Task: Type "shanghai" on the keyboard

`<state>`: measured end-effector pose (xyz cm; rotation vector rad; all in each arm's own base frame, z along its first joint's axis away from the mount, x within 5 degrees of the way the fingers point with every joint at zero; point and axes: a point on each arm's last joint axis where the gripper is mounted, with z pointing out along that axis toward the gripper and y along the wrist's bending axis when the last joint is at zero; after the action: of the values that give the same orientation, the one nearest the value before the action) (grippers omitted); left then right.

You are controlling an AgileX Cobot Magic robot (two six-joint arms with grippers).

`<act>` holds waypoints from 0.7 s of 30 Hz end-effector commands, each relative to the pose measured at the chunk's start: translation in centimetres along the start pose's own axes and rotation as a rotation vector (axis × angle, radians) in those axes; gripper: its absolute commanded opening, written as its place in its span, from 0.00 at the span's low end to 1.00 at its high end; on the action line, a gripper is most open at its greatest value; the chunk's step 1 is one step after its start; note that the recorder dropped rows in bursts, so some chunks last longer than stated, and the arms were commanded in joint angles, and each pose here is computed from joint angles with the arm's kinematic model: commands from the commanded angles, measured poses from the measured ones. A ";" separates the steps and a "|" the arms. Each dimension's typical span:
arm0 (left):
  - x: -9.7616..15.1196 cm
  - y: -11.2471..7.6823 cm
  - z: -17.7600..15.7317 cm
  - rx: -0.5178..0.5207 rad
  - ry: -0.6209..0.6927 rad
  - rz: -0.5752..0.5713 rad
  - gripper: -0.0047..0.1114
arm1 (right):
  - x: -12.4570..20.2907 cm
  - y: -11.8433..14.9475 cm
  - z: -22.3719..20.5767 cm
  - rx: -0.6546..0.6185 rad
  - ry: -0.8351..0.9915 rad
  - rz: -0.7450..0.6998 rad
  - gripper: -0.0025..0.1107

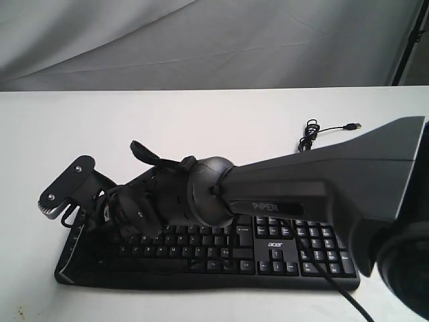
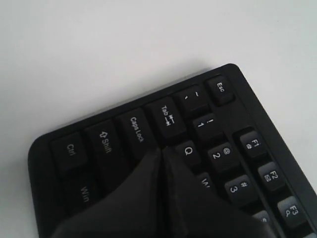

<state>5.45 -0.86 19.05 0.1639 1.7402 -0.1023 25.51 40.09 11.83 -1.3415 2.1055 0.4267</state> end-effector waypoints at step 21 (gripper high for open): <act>0.1 0.0 0.0 0.003 -0.004 -0.001 0.04 | 0.6 -0.5 -5.2 0.018 0.012 -0.052 0.02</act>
<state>5.45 -0.86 19.05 0.1639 1.7402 -0.1023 24.46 38.40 15.26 -1.3735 2.0667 0.4096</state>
